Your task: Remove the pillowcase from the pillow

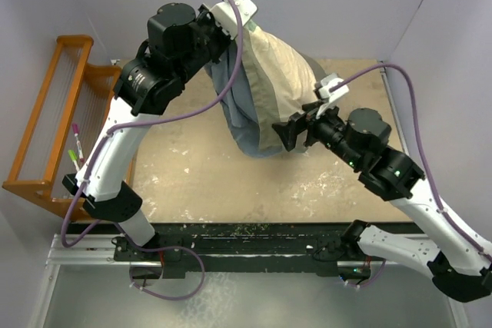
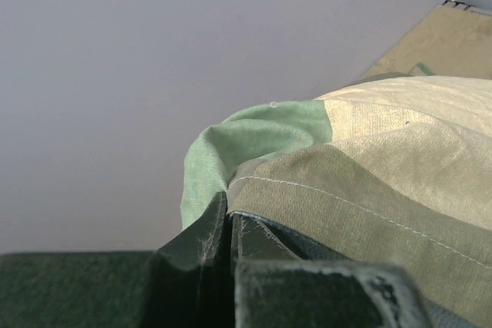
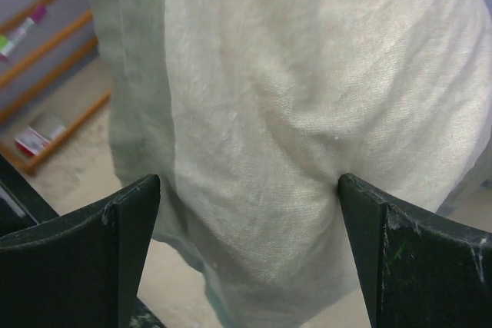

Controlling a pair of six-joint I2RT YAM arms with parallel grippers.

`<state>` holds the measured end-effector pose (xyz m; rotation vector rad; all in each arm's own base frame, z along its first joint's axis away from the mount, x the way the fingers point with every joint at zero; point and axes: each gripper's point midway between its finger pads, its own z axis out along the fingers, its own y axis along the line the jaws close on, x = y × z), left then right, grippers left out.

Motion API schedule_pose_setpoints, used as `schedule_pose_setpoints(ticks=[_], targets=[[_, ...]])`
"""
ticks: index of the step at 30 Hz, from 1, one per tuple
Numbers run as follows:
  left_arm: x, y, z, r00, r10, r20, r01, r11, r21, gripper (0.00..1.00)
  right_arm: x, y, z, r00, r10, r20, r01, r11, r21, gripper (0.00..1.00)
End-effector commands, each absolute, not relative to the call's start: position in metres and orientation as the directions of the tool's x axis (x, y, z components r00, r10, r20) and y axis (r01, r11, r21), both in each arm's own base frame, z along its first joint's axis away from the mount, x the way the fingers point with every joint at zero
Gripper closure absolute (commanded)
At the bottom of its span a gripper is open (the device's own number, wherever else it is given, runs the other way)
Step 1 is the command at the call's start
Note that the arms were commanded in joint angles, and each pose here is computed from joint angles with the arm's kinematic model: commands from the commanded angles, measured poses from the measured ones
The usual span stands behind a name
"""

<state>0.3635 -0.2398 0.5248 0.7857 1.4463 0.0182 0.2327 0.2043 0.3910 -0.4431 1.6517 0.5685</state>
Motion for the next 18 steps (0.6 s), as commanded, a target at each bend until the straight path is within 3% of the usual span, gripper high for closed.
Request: schedule_pose_setpoints(ticks=[1,7,8,9,11,14,15,16,18], targets=[[0.349,-0.212,0.586,0.273,0.337,-0.901,0.314,0.854,0.415,1.00,0.239,0.214,0.404,0.002,-0.045,-0.999,-0.626,0.779,-0.037,0.00],[0.347,-0.215,0.575,0.248,0.343,-0.906,0.342,0.844,0.413,1.00,0.266,0.248,0.377,0.023,-0.256,-0.966,-0.589,0.777,-0.220,0.01],[0.346,-0.216,0.575,0.247,0.339,-0.908,0.349,0.843,0.410,1.00,0.273,0.251,0.381,0.038,-0.273,-0.961,-0.572,0.783,-0.245,0.06],[0.344,-0.215,0.574,0.244,0.339,-0.909,0.353,0.842,0.409,1.00,0.279,0.253,0.388,0.056,-0.266,-0.962,-0.552,0.795,-0.252,0.13],[0.341,-0.212,0.572,0.236,0.344,-0.909,0.356,0.839,0.411,1.00,0.288,0.259,0.404,0.076,-0.229,-0.971,-0.529,0.816,-0.234,0.36],[0.331,-0.202,0.577,0.252,0.342,-0.905,0.341,0.844,0.414,1.00,0.308,0.251,0.448,0.114,-0.104,-0.988,-0.466,0.873,-0.145,0.76],[0.329,-0.199,0.576,0.256,0.345,-0.903,0.337,0.844,0.417,1.00,0.312,0.250,0.464,0.125,-0.055,-0.991,-0.462,0.880,-0.108,0.94],[0.324,-0.192,0.580,0.268,0.342,-0.901,0.322,0.850,0.418,1.00,0.314,0.249,0.482,0.140,-0.012,-0.990,-0.459,0.885,-0.076,1.00],[0.313,-0.178,0.590,0.301,0.327,-0.896,0.285,0.866,0.412,1.00,0.312,0.252,0.521,0.172,0.075,-0.982,-0.497,0.867,-0.021,1.00]])
